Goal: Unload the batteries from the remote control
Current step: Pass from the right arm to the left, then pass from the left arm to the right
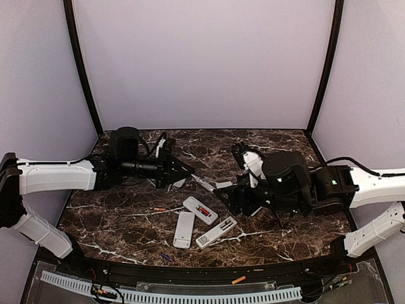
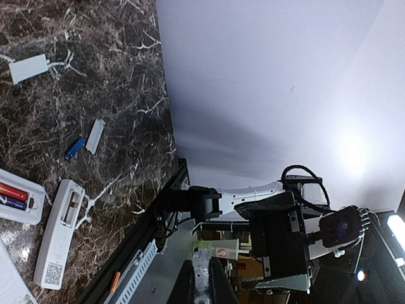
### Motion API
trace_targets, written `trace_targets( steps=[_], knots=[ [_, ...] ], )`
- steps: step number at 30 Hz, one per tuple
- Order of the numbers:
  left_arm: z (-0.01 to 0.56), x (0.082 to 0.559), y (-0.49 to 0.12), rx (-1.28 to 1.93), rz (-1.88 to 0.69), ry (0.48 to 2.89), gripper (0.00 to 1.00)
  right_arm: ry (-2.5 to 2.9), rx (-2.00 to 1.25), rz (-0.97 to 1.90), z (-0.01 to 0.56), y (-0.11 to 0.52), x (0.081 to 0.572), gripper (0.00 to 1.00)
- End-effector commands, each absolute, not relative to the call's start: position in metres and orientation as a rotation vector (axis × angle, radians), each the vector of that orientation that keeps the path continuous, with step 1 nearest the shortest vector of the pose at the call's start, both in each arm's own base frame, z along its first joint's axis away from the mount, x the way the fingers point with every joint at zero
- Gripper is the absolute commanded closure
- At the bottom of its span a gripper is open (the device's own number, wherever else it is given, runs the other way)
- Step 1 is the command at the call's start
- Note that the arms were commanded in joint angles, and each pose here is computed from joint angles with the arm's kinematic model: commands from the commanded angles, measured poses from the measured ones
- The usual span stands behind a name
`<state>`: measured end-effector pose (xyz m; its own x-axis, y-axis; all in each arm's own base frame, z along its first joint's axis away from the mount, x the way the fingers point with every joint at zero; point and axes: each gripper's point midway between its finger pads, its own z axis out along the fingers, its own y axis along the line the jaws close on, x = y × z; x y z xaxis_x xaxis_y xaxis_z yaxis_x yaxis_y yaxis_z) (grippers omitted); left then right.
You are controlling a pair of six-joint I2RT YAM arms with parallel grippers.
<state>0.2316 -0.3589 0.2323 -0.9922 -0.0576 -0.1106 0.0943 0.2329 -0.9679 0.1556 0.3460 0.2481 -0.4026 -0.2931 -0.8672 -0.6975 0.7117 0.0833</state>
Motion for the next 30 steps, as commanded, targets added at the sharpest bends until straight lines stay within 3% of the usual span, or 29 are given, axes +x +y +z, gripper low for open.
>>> trace_targets(
  steps=[1,8,12,24,27,30],
  knots=[
    [0.275,0.237,-0.35,0.072,-1.892,2.115,1.0,2.016,-0.313,0.821,0.273,0.331,0.168,0.2],
    [0.313,0.235,-0.344,0.139,-1.963,1.876,1.0,1.925,-0.039,1.296,0.293,0.344,0.168,0.18],
    [0.328,0.229,-0.339,0.19,-1.964,1.804,1.0,1.868,-0.034,1.393,0.307,0.352,0.17,0.19],
    [0.343,0.206,-0.336,0.367,-1.99,1.696,1.0,1.738,-0.088,1.585,0.347,0.376,0.172,0.32],
    [0.344,0.205,-0.335,0.377,-1.99,1.69,1.0,1.77,-0.135,1.588,0.344,0.389,0.171,0.42],
    [0.343,0.205,-0.336,0.378,-1.988,1.693,1.0,1.766,-0.175,1.612,0.347,0.399,0.168,0.46]
  ],
)
